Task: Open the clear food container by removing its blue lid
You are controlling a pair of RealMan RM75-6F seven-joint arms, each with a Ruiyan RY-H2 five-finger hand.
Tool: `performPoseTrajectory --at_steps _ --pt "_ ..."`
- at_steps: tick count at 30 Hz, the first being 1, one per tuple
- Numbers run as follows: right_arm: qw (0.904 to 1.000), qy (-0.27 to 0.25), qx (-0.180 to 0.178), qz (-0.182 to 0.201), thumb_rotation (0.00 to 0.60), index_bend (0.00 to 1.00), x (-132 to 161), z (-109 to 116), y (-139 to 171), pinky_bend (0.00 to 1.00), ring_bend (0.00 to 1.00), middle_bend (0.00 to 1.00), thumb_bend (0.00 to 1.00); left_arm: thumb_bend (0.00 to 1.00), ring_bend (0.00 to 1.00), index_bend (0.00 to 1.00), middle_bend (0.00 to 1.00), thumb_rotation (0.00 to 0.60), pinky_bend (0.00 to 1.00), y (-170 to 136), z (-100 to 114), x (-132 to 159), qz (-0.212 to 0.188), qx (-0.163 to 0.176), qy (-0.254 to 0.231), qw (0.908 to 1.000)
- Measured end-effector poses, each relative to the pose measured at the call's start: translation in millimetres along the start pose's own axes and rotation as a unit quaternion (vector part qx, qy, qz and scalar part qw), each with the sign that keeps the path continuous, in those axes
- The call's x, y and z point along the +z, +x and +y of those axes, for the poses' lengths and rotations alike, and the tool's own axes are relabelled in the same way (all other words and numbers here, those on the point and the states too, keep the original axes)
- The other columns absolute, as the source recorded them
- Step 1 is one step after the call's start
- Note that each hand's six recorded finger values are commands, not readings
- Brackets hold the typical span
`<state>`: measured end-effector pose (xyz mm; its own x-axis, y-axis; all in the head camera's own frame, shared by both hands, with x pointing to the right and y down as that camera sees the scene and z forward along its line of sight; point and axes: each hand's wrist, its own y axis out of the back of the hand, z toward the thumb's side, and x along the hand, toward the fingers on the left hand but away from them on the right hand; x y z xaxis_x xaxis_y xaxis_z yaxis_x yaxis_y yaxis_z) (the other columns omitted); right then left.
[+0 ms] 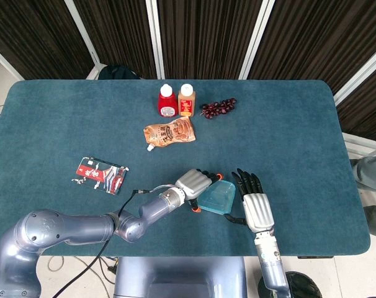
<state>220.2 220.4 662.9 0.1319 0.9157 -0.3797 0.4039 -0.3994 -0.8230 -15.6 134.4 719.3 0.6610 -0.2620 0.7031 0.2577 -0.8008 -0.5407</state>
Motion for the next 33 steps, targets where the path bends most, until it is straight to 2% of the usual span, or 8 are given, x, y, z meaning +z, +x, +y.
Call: performPoseTrajectory --at_steps 6,14,33 --pt "1.0000 0.000 0.000 0.002 0.600 0.00 -1.6 -1.9 1.5 0.00 0.00 0.00 0.19 0.05 0.13 0.05 0.17 0.600 0.30 0.8 0.9 3.2 -0.003 0.000 -0.002 1.0000" --pt "1.0000 -0.006 -0.002 0.007 0.600 0.00 -0.5 -4.4 3.1 0.00 0.00 0.00 0.19 0.00 0.04 0.00 0.04 0.600 0.23 0.0 4.6 5.1 -0.006 0.000 -0.011 0.9999" --pt "0.9991 -0.038 -0.017 0.000 0.600 0.00 7.7 -7.4 0.0 0.00 0.00 0.00 0.19 0.00 0.04 0.00 0.02 0.600 0.23 -0.8 2.5 2.7 -0.005 -0.010 -0.015 0.9998"
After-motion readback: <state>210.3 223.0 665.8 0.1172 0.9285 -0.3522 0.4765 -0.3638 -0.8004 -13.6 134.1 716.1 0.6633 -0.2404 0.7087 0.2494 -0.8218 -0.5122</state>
